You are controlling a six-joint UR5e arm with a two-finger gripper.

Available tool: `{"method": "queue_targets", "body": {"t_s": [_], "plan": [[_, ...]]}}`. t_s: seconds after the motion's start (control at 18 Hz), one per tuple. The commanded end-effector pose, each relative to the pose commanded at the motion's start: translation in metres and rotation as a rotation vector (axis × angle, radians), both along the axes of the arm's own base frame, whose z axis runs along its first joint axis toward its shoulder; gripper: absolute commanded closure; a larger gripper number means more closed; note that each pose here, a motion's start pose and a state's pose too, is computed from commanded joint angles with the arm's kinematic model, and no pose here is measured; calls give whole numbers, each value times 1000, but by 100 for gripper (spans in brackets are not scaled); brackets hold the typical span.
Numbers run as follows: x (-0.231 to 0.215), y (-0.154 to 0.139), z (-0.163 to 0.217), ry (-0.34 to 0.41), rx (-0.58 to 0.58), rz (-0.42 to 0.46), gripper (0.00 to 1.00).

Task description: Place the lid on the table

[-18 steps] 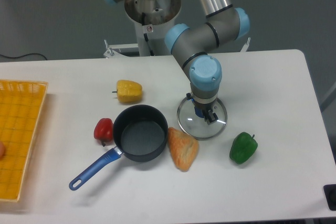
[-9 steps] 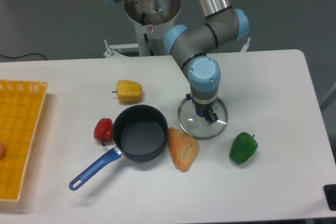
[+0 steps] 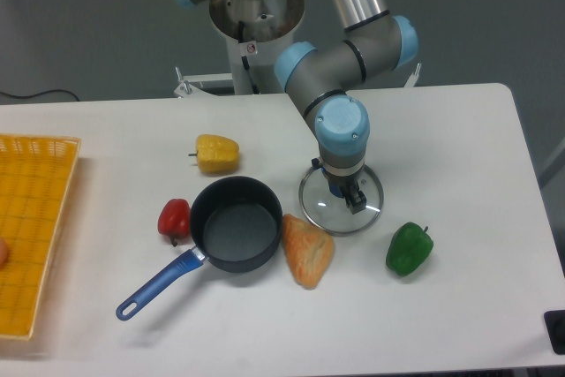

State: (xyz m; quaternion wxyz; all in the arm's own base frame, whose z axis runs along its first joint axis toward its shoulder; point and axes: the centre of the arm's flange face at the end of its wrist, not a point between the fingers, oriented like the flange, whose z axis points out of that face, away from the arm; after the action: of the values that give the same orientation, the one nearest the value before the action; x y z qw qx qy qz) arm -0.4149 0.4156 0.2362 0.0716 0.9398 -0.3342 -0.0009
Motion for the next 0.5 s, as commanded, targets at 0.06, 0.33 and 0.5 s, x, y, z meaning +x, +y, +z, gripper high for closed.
{"method": "queue_targets", "body": {"t_s": [0.06,0.33,0.5], "plan": [[-2,4,8,9,12,-3,0],[-11,23,52,74,70,-19,0],[-12,21,68,90,84,-16,0]]}}
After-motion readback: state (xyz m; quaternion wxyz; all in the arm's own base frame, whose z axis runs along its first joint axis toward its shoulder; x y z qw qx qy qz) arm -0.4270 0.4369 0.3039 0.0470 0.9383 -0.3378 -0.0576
